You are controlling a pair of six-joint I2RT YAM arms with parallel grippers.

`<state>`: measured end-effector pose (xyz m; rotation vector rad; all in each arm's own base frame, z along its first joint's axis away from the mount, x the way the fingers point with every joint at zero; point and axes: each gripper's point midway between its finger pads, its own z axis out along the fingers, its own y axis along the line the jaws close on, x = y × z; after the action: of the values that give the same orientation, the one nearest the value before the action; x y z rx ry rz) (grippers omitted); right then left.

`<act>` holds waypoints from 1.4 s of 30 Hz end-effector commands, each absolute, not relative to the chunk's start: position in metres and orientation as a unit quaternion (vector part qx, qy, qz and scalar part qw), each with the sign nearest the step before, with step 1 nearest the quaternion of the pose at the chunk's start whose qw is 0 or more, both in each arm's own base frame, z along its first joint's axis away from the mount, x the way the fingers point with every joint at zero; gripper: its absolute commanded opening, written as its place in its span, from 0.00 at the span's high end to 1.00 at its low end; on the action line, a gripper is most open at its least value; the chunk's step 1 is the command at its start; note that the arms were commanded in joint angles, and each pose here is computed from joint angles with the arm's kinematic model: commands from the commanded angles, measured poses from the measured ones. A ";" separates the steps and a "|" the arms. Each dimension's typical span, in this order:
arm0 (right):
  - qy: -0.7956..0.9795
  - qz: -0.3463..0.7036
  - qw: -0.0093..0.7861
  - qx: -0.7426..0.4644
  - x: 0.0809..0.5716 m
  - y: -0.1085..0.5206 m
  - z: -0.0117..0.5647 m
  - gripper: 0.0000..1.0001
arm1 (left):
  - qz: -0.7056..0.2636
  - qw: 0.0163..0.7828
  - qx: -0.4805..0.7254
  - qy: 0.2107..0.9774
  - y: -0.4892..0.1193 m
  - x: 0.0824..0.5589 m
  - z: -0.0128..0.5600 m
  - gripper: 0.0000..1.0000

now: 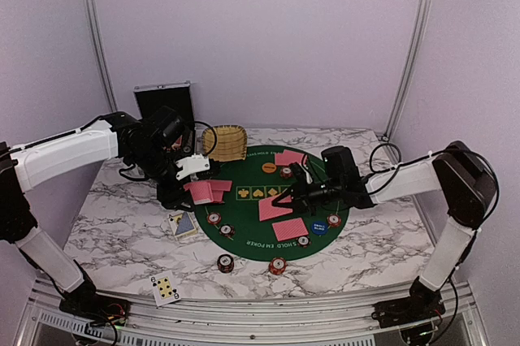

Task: Distribute texas hold em gaming equipment

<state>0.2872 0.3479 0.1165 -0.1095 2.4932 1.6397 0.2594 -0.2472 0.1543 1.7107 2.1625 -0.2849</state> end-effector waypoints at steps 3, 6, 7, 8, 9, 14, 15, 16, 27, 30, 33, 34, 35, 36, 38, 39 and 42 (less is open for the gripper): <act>0.870 0.480 0.106 -0.044 0.287 0.309 0.093 0.97 | -0.104 0.207 0.605 0.762 -0.250 0.262 0.170 0.95; 0.886 0.449 0.108 -0.053 0.285 0.301 0.081 0.95 | -0.104 0.207 0.606 0.761 -0.250 0.261 0.170 0.95; 0.890 0.440 0.107 -0.054 0.285 0.298 0.078 0.95 | -0.105 0.207 0.606 0.761 -0.250 0.261 0.170 0.95; 0.895 0.431 0.105 -0.054 0.284 0.296 0.074 0.94 | -0.105 0.207 0.607 0.760 -0.250 0.261 0.170 0.95; 0.900 0.419 0.102 -0.055 0.283 0.293 0.069 0.93 | -0.105 0.207 0.607 0.760 -0.250 0.261 0.170 0.95; 0.913 0.390 0.100 -0.060 0.282 0.286 0.059 0.86 | -0.108 0.207 0.608 0.759 -0.250 0.260 0.170 0.95; 0.916 0.385 0.101 -0.060 0.282 0.284 0.058 0.83 | -0.107 0.207 0.608 0.758 -0.250 0.260 0.170 0.95; 0.917 0.380 0.102 -0.061 0.282 0.283 0.058 0.79 | -0.108 0.208 0.609 0.758 -0.250 0.259 0.171 0.95; 0.937 0.311 0.142 -0.076 0.294 0.264 0.077 0.52 | -0.114 0.204 0.610 0.757 -0.249 0.255 0.170 0.95; 0.939 0.292 0.161 -0.078 0.301 0.259 0.091 0.49 | -0.115 0.203 0.611 0.757 -0.249 0.254 0.169 0.95; 0.939 0.283 0.182 -0.076 0.308 0.256 0.108 0.47 | -0.114 0.204 0.610 0.757 -0.249 0.255 0.170 0.95; 0.938 0.283 0.189 -0.074 0.311 0.256 0.113 0.46 | -0.113 0.204 0.610 0.757 -0.249 0.255 0.170 0.95; 0.936 0.284 0.196 -0.072 0.313 0.257 0.119 0.44 | -0.113 0.205 0.610 0.757 -0.249 0.255 0.171 0.95; 0.933 0.288 0.203 -0.068 0.315 0.258 0.125 0.42 | -0.112 0.205 0.610 0.757 -0.249 0.256 0.171 0.95; 0.928 0.296 0.215 -0.064 0.319 0.261 0.136 0.36 | -0.113 0.206 0.610 0.757 -0.249 0.256 0.172 0.95; 0.923 0.307 0.222 -0.064 0.319 0.265 0.143 0.32 | -0.113 0.206 0.610 0.757 -0.249 0.255 0.171 0.95; 0.898 0.364 0.236 -0.074 0.317 0.290 0.166 0.20 | -0.114 0.205 0.609 0.758 -0.250 0.256 0.171 0.95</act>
<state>0.3108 0.2655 0.1234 -0.1949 2.5977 0.8638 0.2582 -0.2481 0.1570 1.7114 2.1512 -0.2955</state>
